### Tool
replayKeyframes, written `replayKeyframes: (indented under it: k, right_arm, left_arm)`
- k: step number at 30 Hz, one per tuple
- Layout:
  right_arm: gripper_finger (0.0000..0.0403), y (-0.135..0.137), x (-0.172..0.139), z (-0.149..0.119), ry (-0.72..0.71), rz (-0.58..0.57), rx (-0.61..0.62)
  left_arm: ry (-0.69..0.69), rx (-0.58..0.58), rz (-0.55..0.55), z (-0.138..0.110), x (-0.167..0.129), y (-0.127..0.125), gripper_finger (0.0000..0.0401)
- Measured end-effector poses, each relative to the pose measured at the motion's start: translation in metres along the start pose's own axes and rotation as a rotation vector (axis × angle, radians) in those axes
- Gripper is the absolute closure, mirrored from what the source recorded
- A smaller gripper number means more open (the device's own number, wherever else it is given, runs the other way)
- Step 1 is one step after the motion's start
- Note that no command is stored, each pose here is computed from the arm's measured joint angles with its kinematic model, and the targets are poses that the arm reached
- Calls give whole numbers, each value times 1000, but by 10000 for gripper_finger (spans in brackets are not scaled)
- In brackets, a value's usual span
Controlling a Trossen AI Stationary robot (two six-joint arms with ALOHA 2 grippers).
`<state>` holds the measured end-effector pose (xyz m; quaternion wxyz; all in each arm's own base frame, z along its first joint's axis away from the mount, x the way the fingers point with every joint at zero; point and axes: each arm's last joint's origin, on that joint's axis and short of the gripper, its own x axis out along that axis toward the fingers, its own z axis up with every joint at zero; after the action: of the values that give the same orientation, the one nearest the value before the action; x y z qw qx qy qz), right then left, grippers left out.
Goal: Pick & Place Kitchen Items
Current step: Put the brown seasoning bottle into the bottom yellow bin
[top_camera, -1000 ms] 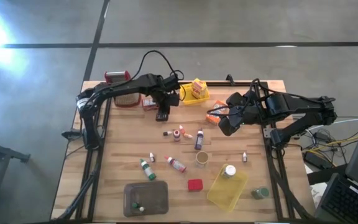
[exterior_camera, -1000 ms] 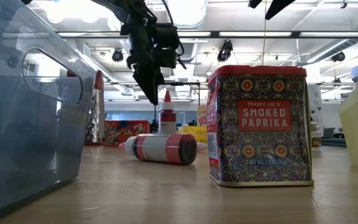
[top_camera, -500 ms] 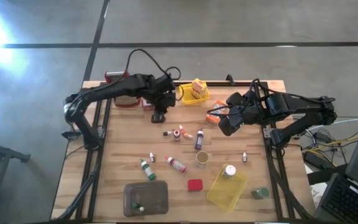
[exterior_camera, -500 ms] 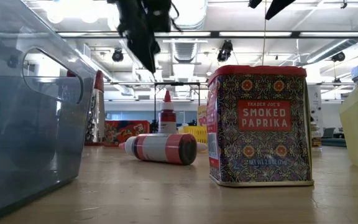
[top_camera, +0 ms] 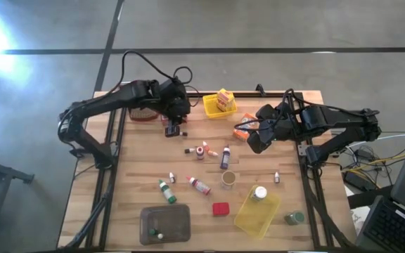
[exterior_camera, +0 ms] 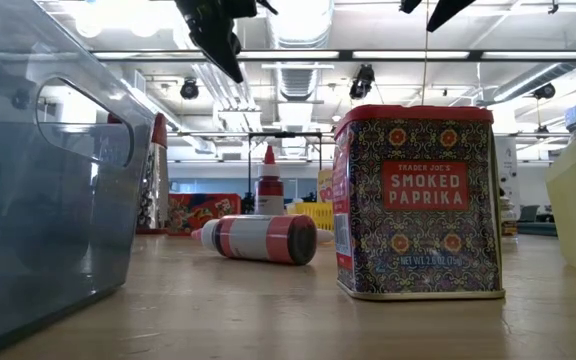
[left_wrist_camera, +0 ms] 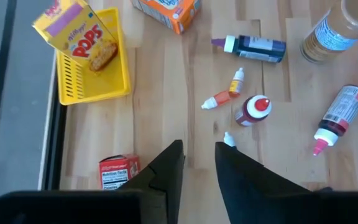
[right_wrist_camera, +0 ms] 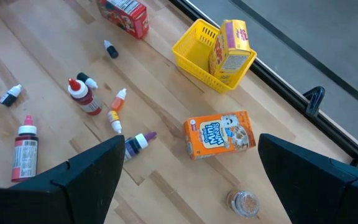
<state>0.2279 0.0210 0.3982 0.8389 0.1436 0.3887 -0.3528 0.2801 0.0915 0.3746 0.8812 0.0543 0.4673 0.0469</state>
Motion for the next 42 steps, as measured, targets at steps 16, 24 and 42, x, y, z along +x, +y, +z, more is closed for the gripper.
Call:
replayKeyframes:
  k: [16,24,42]
  right_arm:
    - [39,-2,0,-2,24,-8,-1067]
    - [39,-1,0,0,11,-19,-1816]
    - [39,7,3,6,-57,-40,-2071]
  left_arm:
    - [-2,0,0,0,0,0,302]
    - [-3,1,1,0,0,0,300]
    - [-9,23,3,1,0,0,302]
